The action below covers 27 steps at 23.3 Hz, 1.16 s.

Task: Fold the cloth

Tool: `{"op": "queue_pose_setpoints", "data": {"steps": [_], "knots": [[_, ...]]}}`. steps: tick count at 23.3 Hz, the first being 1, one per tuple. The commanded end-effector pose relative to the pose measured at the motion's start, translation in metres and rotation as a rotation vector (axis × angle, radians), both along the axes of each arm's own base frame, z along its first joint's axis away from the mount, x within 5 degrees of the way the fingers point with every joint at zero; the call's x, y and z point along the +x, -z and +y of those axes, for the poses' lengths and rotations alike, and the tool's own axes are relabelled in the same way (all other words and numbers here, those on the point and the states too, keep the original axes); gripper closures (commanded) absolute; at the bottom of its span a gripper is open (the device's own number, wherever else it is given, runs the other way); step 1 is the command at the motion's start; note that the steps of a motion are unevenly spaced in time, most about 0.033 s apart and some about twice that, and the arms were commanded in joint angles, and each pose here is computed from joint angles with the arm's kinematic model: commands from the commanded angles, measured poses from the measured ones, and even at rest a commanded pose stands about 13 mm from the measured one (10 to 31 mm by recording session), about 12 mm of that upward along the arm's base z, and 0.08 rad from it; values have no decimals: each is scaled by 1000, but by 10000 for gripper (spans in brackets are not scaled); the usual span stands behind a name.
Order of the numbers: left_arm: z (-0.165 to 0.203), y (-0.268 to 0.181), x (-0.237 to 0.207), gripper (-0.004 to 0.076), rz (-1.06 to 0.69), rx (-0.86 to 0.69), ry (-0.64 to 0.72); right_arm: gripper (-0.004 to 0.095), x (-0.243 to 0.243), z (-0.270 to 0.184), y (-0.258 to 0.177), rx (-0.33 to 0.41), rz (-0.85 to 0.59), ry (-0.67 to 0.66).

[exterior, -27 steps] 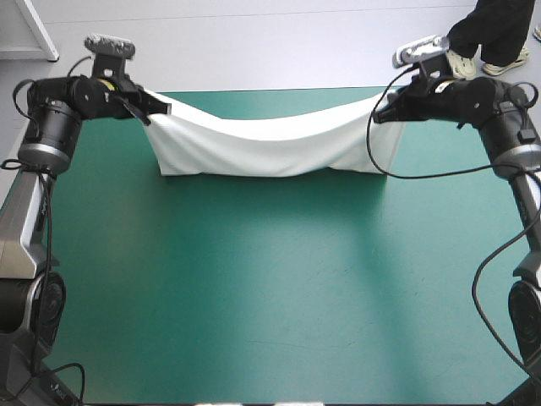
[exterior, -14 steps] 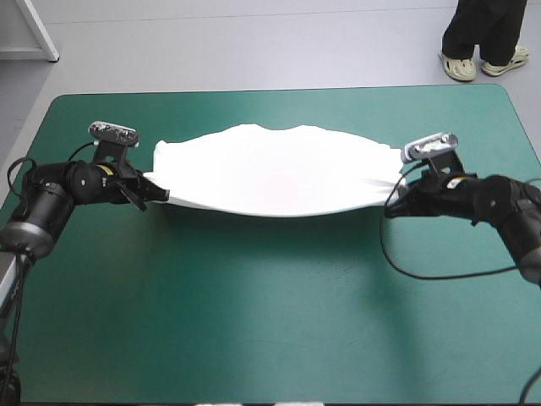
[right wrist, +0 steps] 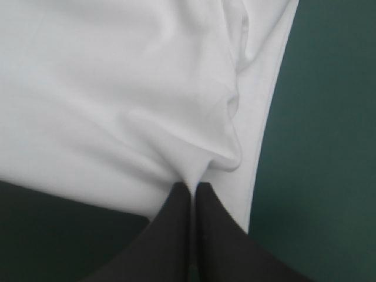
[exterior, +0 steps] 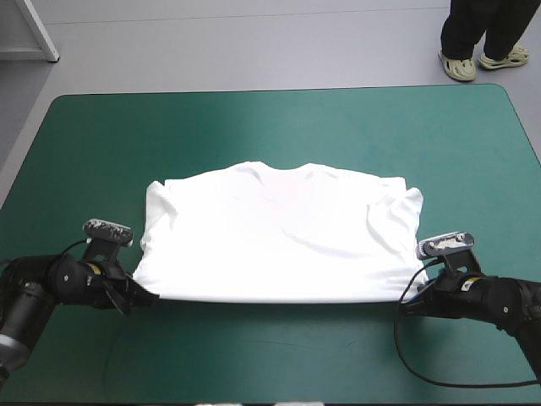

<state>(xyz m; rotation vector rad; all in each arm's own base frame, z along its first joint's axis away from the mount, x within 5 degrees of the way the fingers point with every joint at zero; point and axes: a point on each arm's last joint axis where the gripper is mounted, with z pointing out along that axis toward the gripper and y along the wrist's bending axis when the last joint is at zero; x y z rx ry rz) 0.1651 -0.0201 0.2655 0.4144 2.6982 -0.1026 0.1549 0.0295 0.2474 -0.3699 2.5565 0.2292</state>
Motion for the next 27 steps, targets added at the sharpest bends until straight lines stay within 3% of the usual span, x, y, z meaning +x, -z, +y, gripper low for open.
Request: {"op": "queue_pose_setpoints", "data": {"steps": [1, 8, 10, 11, 12, 13, 15, 18, 23, 27], "knots": [[1, -7, -23, 705, -13, -14, -11, 923, -12, -1, -10, 16, -8, 15], [1, -9, -50, 705, 78, -5, 24, 923, -34, 0, -14, 38, 72, 4], [1, -9, -49, 703, 78, -6, 25, 879, -34, 0, -14, 40, 74, 7], [1, -9, -50, 688, 84, -6, 32, 802, -34, 0, -14, 40, 77, 6], [1, -8, -51, 650, 97, -2, 43, 705, -34, 0, -14, 40, 79, 6], [1, -8, -54, 529, 122, 4, 61, 552, -34, 0, -14, 38, 79, 6], [1, -8, -54, 359, 122, 1, 52, 434, -33, -1, -15, 33, 66, 12], [2, -12, -51, 254, 54, -11, 10, 424, -29, -1, -22, 30, 7, 21], [2, -37, -48, 250, -152, -62, -83, 451, -19, -1, -66, 48, -184, 33], [2, -56, -46, 250, -214, -94, -121, 490, -16, -2, -102, 55, -313, 36]]}}
